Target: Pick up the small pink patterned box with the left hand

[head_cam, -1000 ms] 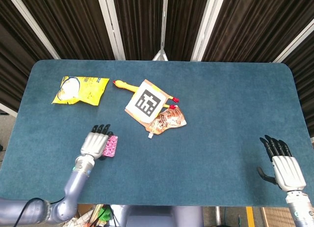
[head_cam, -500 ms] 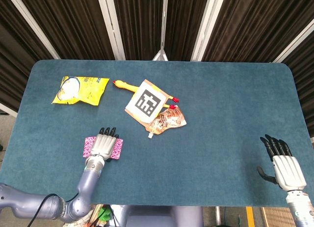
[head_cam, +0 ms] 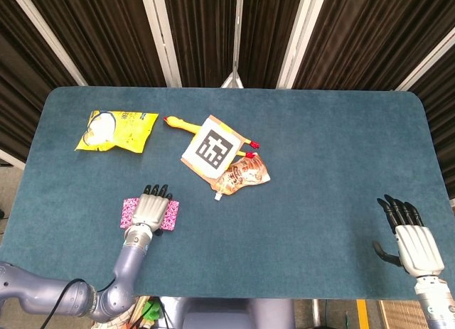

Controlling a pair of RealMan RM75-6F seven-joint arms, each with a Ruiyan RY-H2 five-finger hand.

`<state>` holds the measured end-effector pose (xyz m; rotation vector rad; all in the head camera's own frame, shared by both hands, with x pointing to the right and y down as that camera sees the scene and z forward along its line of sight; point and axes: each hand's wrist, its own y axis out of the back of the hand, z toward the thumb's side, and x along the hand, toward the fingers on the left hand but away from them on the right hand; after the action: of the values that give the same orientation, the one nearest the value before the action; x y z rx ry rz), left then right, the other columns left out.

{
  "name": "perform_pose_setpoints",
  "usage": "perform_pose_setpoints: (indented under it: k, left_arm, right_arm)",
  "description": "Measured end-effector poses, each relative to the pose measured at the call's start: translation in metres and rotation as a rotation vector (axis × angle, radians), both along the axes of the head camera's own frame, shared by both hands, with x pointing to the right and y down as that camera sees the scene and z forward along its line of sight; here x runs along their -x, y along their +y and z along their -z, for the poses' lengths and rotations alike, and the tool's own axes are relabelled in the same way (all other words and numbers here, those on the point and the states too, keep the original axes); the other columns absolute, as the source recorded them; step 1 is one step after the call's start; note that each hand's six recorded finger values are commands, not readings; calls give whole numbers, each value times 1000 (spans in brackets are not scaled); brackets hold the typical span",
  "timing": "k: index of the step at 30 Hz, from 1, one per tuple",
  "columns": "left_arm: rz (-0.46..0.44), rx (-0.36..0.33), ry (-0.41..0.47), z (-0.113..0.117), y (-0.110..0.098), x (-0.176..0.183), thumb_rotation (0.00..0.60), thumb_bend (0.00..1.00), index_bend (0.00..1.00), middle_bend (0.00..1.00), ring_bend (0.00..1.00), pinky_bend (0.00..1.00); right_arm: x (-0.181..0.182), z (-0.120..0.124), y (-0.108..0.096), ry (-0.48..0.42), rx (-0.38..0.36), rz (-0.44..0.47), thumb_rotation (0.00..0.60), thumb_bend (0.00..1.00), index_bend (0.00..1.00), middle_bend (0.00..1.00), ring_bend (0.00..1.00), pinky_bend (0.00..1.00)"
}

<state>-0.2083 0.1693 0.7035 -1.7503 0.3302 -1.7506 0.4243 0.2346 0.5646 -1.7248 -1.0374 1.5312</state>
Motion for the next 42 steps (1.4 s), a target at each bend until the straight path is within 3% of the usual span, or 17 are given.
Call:
perform_pose_setpoints:
  k: [4,10,21,30,42]
  left_arm:
    - [0,2,3,-1,1,-1,600,401,376,0,0,0]
    - [3,-7,16,-1,2,-4,600,438,448,0,0,0]
    - [13,-77,81,19,-12,-1,600,443,481,0,0,0]
    - [37,-114,38,32,-26,37,600,443,484,0,0,0]
    - [-45,-63,101,45,9,43,600,443,484,0,0,0]
  right_arm:
    - [0,0,0,0,0,1,600,362,0,0,0,18]
    - [0,0,0,-1,-2,0,600,362,0,0,0,19]
    - [0,0,0,0,-2,2,600,363,0,0,0,18]
    - [0,0,0,4,-1,2,600,363,0,0,0,18]
    - [0,0,0,10,-4,1,600,362,0,0,0,19]
